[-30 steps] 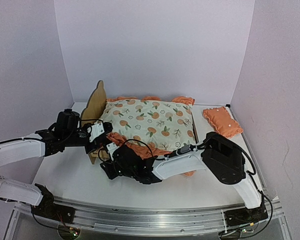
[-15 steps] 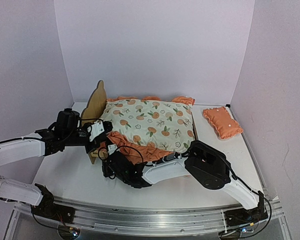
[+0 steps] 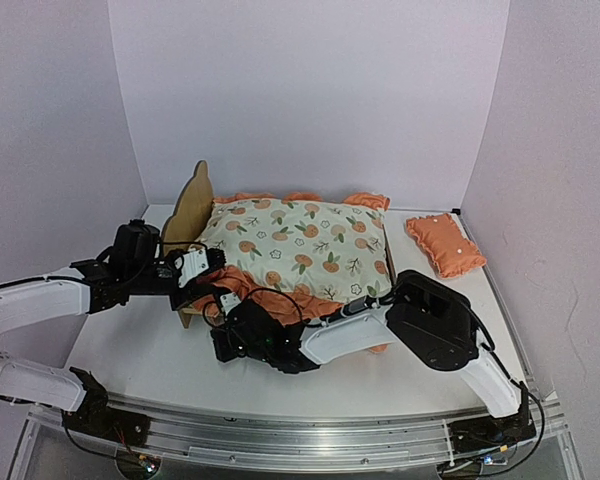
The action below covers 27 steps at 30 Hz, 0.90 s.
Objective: Set up the pet bed
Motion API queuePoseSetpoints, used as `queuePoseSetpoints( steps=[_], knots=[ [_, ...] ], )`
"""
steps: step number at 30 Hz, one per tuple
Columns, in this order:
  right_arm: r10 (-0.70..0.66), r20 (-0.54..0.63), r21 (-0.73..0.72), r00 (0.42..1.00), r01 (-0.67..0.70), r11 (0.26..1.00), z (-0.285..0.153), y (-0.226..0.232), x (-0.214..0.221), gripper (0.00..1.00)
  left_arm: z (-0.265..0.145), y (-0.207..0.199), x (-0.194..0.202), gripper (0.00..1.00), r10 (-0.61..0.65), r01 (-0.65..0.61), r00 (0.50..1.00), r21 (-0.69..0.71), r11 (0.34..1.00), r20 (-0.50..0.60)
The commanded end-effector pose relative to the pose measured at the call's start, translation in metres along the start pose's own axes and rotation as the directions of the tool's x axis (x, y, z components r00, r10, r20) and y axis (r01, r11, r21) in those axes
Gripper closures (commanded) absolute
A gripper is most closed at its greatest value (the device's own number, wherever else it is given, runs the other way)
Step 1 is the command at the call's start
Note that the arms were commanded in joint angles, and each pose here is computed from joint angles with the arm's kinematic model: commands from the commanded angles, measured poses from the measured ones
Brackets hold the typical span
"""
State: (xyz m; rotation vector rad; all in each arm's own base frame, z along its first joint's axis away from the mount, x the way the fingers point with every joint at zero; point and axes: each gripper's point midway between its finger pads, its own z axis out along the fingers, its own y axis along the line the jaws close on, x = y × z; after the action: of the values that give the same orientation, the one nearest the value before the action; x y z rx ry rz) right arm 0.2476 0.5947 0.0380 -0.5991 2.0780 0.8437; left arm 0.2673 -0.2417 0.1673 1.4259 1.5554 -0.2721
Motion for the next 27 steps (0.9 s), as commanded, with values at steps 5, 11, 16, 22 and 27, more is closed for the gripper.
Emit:
queuePoseSetpoints(
  steps=[5, 11, 16, 22, 27],
  knots=[
    [0.018, -0.048, -0.263, 0.999, -0.030, 0.964, -0.046, 0.048, -0.035, 1.00, -0.017, -0.040, 0.007, 0.44, 0.073, -0.072, 0.997, 0.159, 0.985, 0.003],
    [0.040, -0.115, -0.294, 0.993, -0.073, 0.953, -0.055, 0.039, -0.029, 1.00, -0.028, -0.059, 0.017, 0.44, 0.098, -0.096, 0.995, 0.208, 0.973, 0.000],
    [0.017, -0.131, -0.321, 0.991, -0.059, 0.945, -0.058, 0.045, -0.033, 1.00, -0.035, -0.070, 0.017, 0.44, 0.223, -0.226, 0.974, 0.254, 0.941, 0.041],
    [0.011, -0.146, -0.349, 0.989, -0.062, 0.935, -0.062, 0.049, -0.039, 1.00, -0.051, -0.094, 0.014, 0.51, 0.421, -0.453, 0.891, 0.321, 0.832, 0.167],
    [-0.028, -0.158, -0.371, 0.987, -0.033, 0.928, -0.068, 0.053, -0.037, 1.00, -0.037, -0.091, 0.023, 0.57, 0.523, -0.556, 0.831, 0.275, 0.784, 0.188]
  ],
)
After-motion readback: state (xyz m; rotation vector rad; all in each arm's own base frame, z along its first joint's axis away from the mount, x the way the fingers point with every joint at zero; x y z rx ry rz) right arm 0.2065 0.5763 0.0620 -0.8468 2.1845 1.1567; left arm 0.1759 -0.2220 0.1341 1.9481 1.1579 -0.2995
